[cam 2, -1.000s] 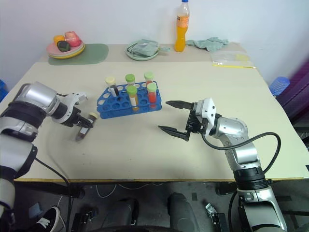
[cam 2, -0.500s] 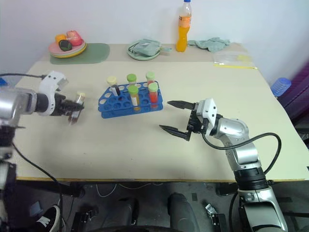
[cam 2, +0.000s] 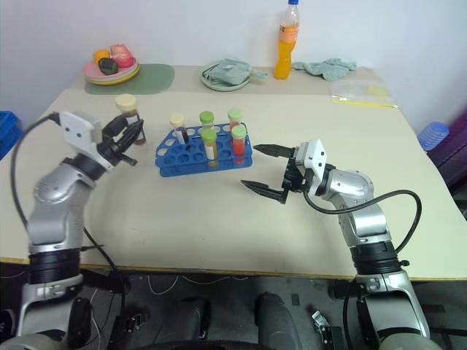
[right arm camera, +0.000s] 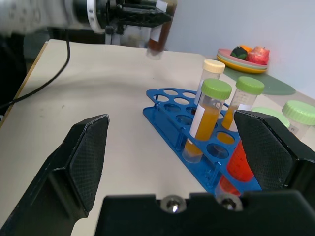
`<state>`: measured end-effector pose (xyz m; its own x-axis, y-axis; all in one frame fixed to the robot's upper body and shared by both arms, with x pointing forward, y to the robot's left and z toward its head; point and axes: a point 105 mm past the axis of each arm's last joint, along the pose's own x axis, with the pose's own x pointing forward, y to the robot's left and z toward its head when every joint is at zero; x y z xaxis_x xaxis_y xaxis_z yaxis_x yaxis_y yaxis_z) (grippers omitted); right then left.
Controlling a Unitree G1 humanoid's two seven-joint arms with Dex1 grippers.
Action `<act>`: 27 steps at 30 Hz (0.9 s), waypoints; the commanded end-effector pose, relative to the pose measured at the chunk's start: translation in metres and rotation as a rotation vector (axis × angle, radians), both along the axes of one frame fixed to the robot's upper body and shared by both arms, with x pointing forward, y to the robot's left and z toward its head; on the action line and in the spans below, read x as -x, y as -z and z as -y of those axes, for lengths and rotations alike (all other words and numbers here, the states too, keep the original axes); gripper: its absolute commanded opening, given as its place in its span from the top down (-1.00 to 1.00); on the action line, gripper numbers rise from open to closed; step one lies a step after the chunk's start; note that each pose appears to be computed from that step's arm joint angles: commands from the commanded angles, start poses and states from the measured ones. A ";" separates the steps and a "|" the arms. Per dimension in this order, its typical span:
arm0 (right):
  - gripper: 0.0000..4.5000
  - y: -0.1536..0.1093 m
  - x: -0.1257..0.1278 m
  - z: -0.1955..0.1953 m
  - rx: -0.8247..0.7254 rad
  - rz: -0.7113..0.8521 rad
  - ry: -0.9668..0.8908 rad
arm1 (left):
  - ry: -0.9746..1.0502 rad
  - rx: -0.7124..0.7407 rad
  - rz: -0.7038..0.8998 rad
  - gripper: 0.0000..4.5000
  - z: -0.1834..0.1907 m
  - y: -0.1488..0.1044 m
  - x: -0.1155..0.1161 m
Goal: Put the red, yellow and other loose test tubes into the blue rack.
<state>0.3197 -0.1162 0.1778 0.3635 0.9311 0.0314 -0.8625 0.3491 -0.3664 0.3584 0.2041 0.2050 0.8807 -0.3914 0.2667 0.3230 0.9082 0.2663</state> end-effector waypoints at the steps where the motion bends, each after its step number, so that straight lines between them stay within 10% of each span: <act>1: -1.00 -0.015 0.000 0.003 -0.027 0.054 0.025 | 0.010 -0.054 0.105 0.63 0.018 0.001 -0.001; 27: -1.00 -0.027 -0.002 0.016 -0.046 0.073 0.103 | 0.110 0.058 0.033 0.63 0.058 0.048 -0.019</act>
